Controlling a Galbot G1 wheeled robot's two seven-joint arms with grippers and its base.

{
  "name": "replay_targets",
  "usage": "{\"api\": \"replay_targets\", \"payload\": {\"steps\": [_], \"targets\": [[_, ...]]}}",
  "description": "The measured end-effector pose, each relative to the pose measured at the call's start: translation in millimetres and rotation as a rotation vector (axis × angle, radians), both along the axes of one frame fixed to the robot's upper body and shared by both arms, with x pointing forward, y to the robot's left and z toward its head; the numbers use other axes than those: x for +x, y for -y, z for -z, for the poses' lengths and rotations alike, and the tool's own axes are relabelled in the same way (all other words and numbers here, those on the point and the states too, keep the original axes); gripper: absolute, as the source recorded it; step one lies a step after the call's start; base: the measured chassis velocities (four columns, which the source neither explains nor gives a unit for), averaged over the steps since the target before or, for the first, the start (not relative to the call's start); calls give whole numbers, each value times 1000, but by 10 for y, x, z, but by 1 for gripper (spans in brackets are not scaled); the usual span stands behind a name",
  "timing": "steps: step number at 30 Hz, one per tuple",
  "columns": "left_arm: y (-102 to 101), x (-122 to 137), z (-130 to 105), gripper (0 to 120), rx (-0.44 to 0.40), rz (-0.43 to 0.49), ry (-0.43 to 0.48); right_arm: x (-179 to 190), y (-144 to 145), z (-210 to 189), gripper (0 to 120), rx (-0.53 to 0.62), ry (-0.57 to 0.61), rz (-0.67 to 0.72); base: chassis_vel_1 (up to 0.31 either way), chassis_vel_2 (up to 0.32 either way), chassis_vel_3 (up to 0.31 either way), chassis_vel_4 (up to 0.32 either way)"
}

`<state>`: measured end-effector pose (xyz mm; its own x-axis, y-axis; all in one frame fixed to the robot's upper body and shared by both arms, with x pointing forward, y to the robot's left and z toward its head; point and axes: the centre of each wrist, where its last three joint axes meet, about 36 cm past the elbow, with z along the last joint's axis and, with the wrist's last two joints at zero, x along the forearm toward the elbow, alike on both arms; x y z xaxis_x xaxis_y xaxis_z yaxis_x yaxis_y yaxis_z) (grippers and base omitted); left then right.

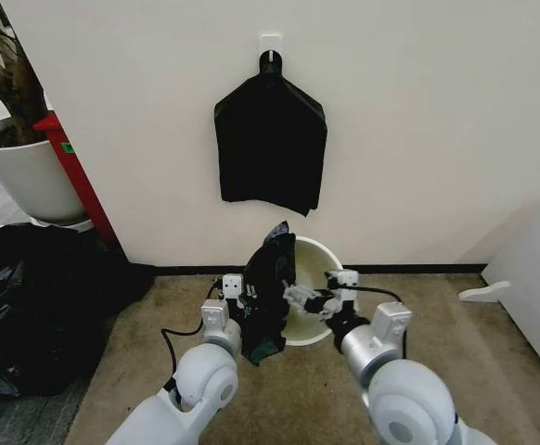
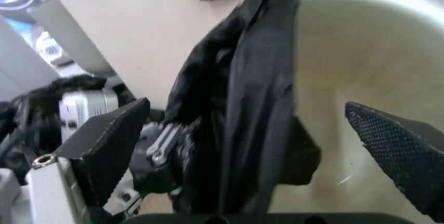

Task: Place the garbage bag over the trash bin.

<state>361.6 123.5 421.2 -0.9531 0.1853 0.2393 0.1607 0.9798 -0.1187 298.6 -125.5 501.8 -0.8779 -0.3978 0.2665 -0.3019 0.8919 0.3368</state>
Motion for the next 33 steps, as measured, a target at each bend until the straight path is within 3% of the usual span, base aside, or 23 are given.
{"api": "replay_targets", "payload": {"steps": [2,9,12,25,29,33], "targets": [[10,-10,-1,2,3,2,4,13,-38,29,97,-3,-5,0,0,0,0,0],[46,-46,-15,2,-5,6,7,102,-165,136,77,-27,-26,31,0,0,0,0],[41,-76,-28,2,-9,6,7,122,-171,174,61,-39,-31,39,0,0,0,0],[-27,-134,-30,2,-15,-3,11,83,-122,237,18,-77,-9,46,0,0,0,0],[-46,-143,-22,2,-11,-6,12,22,-94,225,0,-73,0,56,0,0,0,0],[-92,-123,-25,2,-6,-17,19,-34,-1,137,0,-68,17,71,0,0,0,0]]}}
